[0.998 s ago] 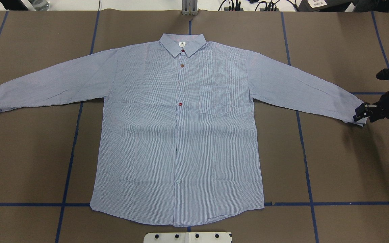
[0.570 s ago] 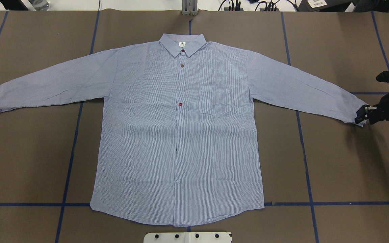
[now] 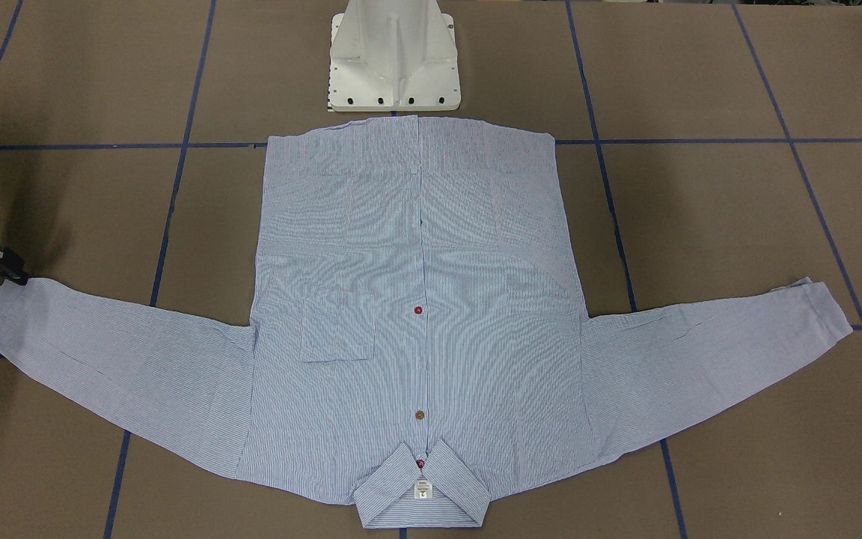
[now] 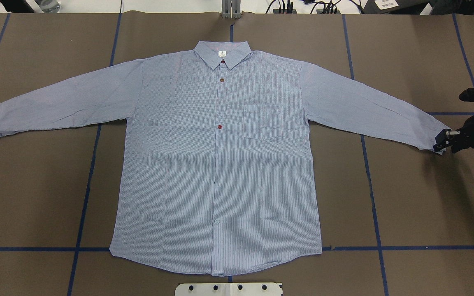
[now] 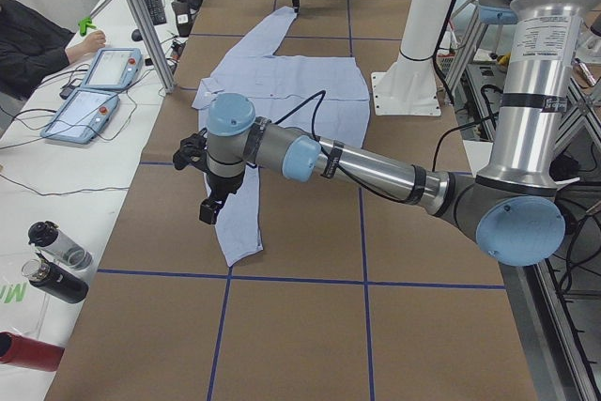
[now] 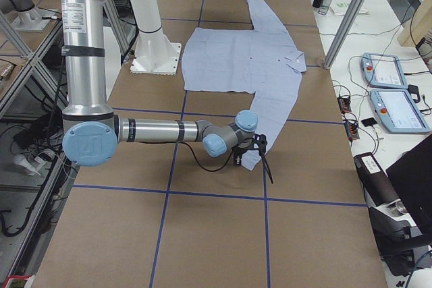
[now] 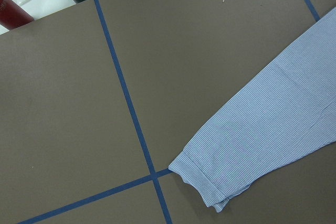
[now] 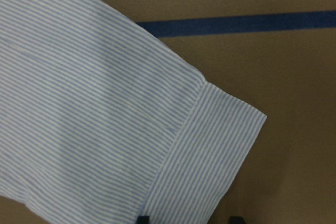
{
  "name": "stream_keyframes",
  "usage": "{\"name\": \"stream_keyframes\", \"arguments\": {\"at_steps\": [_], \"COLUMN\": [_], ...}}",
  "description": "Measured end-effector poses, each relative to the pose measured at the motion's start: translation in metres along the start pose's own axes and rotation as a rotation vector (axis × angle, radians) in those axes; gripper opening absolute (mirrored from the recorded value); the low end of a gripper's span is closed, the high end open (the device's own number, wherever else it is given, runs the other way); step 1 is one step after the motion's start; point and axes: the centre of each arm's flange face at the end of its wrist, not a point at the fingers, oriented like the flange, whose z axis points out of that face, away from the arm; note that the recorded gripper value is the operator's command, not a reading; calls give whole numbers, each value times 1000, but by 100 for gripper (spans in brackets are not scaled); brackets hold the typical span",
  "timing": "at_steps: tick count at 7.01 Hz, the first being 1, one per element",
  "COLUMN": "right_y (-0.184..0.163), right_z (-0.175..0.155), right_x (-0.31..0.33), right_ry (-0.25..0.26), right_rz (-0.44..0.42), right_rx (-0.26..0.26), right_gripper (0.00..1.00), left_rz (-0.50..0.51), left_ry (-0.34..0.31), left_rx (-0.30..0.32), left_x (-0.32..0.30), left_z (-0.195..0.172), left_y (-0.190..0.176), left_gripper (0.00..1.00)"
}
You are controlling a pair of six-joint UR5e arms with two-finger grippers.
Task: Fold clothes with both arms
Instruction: 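Close the right gripper on the sleeve cuff and hold it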
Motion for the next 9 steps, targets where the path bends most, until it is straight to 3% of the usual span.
{"name": "stream_keyframes", "arguments": {"at_steps": [2,4,7,9], "right_y": [0,0,1,0], "right_z": [2,3,4,2], "right_x": [0,1,1,3], "right_ry": [6,9,10,10], "right_rz": [5,7,8,12], "right_rx": [-6,-10,-12,-8], "right_gripper": [60,53,4,0], "left_rz": [0,2,4,5], "left_ry": [0,-1,-2,-2], "left_rx": [0,2,4,5], "left_x": [0,1,2,2], "left_z": [0,-1,-2,-3], "left_y": [0,0,-1,-1], "left_gripper": [99,99,99,99]}}
